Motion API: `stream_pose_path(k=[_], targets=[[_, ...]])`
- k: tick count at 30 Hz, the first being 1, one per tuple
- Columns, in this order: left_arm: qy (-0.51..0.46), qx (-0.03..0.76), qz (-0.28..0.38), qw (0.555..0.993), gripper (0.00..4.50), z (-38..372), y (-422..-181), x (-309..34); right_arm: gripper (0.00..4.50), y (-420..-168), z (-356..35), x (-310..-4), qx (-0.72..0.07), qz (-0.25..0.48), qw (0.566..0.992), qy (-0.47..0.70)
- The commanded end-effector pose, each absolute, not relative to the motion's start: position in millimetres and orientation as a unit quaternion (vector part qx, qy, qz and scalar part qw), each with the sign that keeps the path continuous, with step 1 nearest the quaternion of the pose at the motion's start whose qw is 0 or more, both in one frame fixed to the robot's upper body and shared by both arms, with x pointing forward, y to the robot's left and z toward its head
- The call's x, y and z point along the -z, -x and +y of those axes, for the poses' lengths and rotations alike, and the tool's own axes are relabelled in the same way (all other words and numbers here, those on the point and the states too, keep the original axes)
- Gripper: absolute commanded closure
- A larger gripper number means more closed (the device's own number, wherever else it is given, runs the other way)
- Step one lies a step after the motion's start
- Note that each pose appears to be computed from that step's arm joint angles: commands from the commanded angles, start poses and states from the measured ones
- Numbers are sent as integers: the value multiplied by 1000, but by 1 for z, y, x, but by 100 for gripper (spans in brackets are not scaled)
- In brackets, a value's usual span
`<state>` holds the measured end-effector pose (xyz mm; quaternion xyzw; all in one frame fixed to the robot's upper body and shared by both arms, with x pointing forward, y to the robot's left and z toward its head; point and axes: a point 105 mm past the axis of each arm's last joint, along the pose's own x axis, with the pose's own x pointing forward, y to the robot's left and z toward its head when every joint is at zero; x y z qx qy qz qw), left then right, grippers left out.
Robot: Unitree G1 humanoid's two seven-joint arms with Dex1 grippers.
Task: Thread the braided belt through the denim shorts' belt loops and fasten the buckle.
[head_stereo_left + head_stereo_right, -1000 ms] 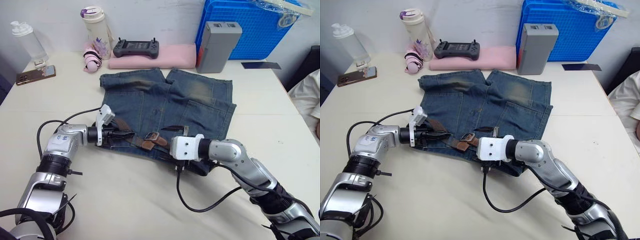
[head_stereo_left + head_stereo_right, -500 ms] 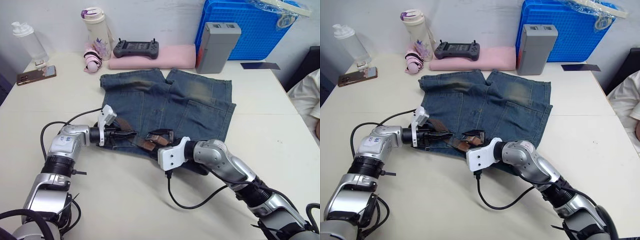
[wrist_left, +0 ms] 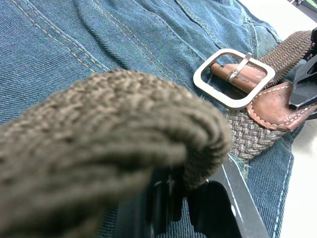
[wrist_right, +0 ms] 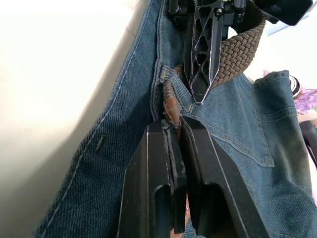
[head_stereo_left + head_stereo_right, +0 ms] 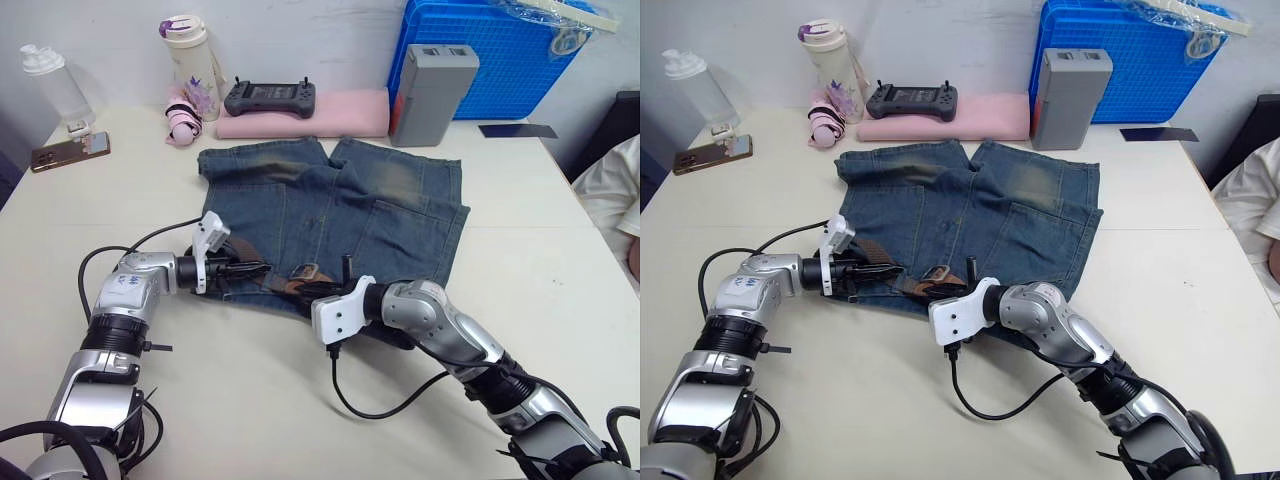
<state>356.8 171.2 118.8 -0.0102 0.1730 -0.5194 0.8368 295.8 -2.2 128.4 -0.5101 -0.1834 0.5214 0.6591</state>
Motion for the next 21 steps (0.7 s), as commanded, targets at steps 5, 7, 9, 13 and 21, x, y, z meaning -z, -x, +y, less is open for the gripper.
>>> stream_pose_path(k=[5, 7, 9, 13, 21], targets=[[51, 490, 152, 857, 197, 182, -354, -144, 450, -294, -1, -140, -513, -205, 663, 505], [67, 477, 149, 864, 155, 187, -349, -149, 450, -295, -2, -140, -511, -205, 664, 505], [74, 463, 146, 871, 155, 189, -339, -153, 450, -295, -2, -140, -510, -203, 666, 504], [94, 448, 163, 874, 155, 186, -309, -148, 450, -296, -1, -140, -509, -203, 669, 502], [68, 325, 152, 931, 445, 195, -311, -133, 450, -293, -4, -141, -513, -203, 670, 497]])
